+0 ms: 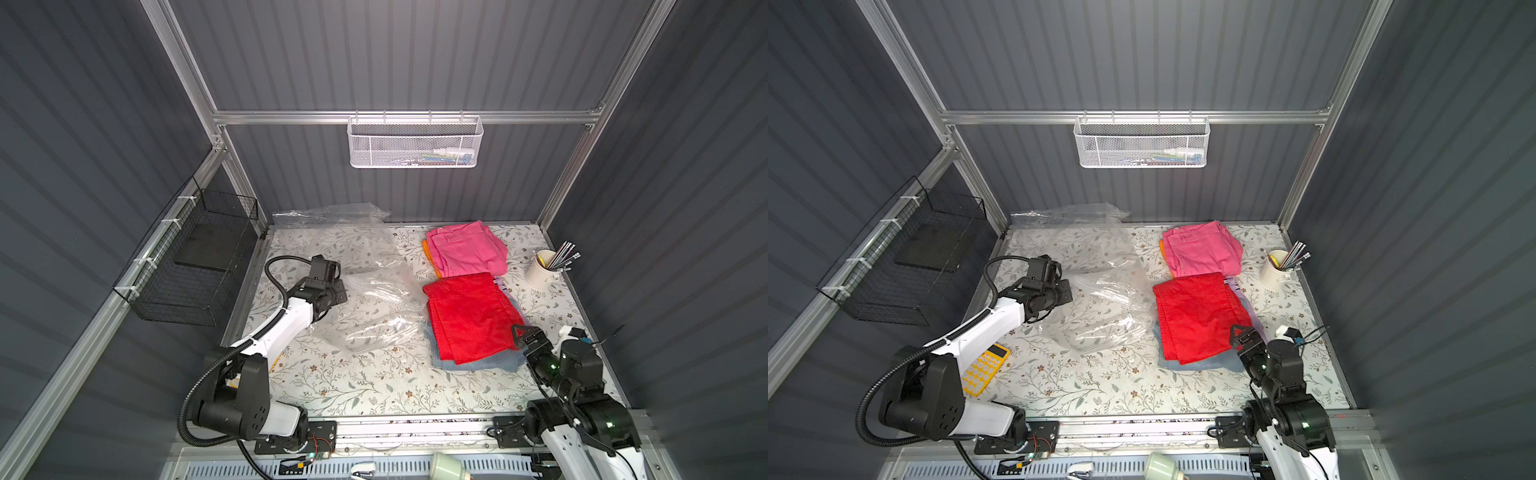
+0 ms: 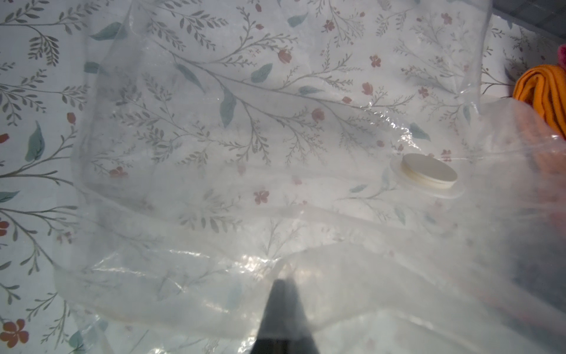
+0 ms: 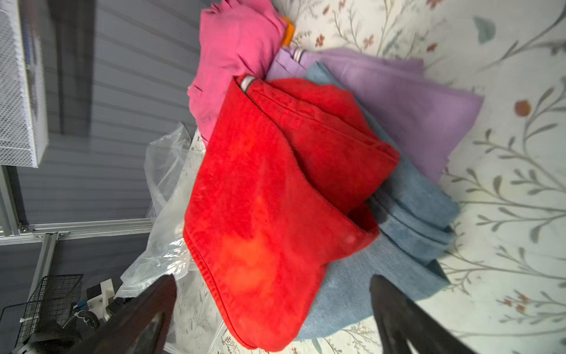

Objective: Take the trousers out of the vacuum bag
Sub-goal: Place the trousers at the center of the board.

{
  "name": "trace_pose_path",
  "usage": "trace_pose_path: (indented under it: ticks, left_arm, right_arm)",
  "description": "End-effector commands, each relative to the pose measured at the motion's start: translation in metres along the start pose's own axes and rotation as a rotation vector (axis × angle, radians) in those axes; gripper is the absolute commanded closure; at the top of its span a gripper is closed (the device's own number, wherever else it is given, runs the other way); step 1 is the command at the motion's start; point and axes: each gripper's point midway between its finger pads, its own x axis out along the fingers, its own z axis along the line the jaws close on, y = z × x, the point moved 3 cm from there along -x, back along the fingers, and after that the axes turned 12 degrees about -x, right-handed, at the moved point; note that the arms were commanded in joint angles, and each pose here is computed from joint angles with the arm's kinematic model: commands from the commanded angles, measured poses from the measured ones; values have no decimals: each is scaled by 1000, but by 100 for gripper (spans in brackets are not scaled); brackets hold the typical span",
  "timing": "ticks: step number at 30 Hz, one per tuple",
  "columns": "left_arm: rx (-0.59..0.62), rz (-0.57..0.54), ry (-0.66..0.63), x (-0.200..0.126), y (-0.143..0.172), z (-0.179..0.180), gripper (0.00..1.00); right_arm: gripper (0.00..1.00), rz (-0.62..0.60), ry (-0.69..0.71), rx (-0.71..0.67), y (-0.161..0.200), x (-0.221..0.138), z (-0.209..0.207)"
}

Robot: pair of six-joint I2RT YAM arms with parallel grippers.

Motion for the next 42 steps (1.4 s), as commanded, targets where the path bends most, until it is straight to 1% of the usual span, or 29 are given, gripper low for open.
trace_pose_path:
  ticks: [1,5,8,11,14,17,19,23,25,28,31,33,35,37,38,39,40,42]
  left_arm:
    - [-8,-49,-21,-11,-8,7,100]
    - [-15,-77,-45,-15,-10,13,100]
    - [-23,-123,-73,-16,-12,20,100]
    - [-29,-192,-100,-17,-20,25,100]
    - [16,-264,-91,-15,-31,22,100]
    - [96,-353,-78,-15,-43,18,100]
    - [145,-432,-75,-17,-50,17,100]
    - [270,-550,-77,-19,-62,13,100]
    - [369,-567,-73,-12,-66,5,100]
    - [486,-579,-55,-3,-70,-7,100]
    - [552,-612,-49,-2,-80,-17,100]
    - [587,-604,-34,-4,-81,-22,100]
    - [598,-579,-10,-6,-78,-24,92]
    - [567,-582,15,-13,-74,-22,82]
    - [543,-589,27,-18,-72,-21,72]
    - [527,-591,44,-22,-69,-20,16]
    - [514,-594,55,-27,-68,-19,0]
    - [459,-621,63,-40,-69,-15,0]
  right_arm:
    - [1,-26,13,-127,-21,-8,19]
    - [1,40,-81,-202,-29,5,53]
    - [1,95,-111,-213,-23,29,65]
    - [1,151,-105,-226,-7,57,66]
    - [1,216,-85,-206,16,85,57]
    - [1,258,-73,-151,35,108,42]
    - [1,280,-40,-114,48,120,26]
    - [1,301,28,-68,66,132,-1]
    - [1,299,51,-60,71,135,-11]
    - [1,286,72,-60,71,137,-16]
    - [1,295,66,-49,72,140,-14]
    - [1,310,62,-41,75,141,-13]
    - [1,310,59,-42,73,140,-11]
    - [1,293,57,-54,67,136,-6]
    - [1,282,51,-65,62,133,-2]
    - [1,270,46,-79,57,130,3]
    - [1,260,40,-96,51,126,8]
    - [1,236,18,-122,39,117,22]
